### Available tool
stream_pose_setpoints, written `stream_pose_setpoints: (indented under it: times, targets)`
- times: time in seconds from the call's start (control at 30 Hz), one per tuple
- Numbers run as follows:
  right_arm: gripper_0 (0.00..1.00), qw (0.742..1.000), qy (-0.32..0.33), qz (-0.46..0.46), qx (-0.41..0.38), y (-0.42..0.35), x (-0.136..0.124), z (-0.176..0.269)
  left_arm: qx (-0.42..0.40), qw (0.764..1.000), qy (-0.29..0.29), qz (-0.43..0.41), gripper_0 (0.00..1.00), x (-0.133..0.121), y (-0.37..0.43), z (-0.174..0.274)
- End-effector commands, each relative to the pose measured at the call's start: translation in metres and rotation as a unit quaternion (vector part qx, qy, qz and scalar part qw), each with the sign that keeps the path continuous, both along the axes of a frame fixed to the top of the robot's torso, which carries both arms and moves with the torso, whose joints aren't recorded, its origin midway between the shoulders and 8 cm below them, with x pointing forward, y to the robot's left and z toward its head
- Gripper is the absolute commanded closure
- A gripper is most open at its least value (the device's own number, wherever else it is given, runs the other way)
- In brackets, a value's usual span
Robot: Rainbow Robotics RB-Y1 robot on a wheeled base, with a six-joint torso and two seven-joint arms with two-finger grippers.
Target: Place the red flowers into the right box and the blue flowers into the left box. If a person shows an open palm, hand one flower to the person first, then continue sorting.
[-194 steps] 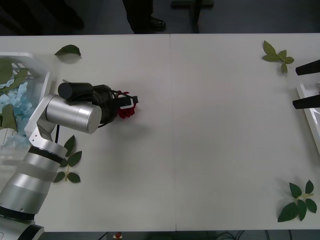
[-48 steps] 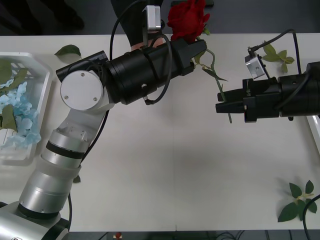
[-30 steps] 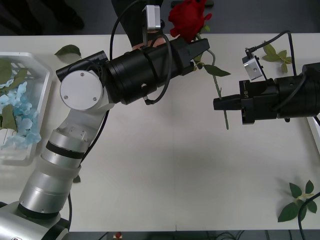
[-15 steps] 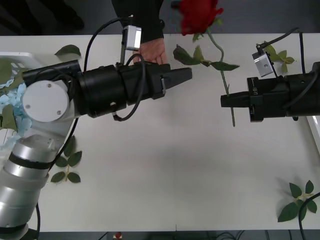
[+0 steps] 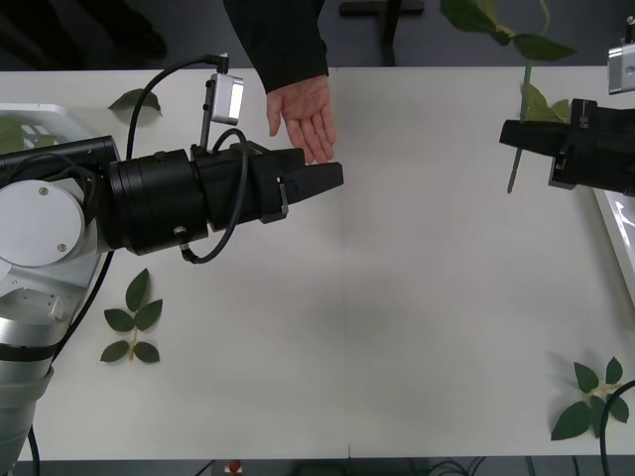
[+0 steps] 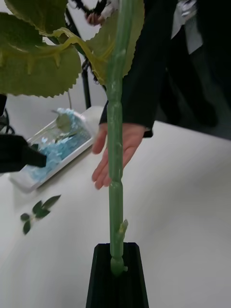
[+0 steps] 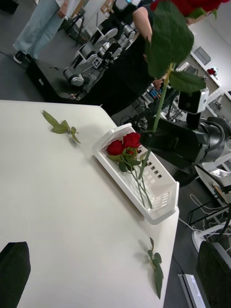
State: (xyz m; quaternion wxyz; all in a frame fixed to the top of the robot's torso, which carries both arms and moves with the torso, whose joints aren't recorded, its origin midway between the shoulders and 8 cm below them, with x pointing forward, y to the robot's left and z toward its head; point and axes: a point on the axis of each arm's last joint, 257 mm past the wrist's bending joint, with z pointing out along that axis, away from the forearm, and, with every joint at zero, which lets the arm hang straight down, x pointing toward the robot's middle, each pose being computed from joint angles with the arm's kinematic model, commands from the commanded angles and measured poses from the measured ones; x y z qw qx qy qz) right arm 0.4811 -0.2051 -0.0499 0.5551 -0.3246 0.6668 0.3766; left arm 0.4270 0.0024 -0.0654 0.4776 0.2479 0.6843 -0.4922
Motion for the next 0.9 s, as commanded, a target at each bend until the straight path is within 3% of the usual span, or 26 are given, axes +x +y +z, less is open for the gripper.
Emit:
stream_pose_setpoints:
  times: [0.03, 0.23, 0.53, 0.9]
  targets:
    - [1.0, 0.997, -0.068, -0.025, 0.008, 0.005, 0.017, 0.025, -0.012, 1.0, -0.012, -0.003, 0.0, -0.005, 0.0, 0.02]
    - [1.0, 0.984, -0.155, -0.083, 0.012, 0.015, 0.05, 0.045, -0.013, 1.0, -0.011, -0.003, 0.0, -0.005, 0.0, 0.02]
    - [1.0, 0.976, -0.168, -0.132, 0.054, 0.049, 0.083, 0.064, -0.018, 1.0, -0.011, -0.007, 0.0, -0.007, -0.001, 0.023]
    - [1.0, 0.974, -0.156, -0.141, 0.089, 0.062, 0.088, 0.067, -0.02, 1.0, -0.009, -0.008, 0.0, -0.007, -0.001, 0.023]
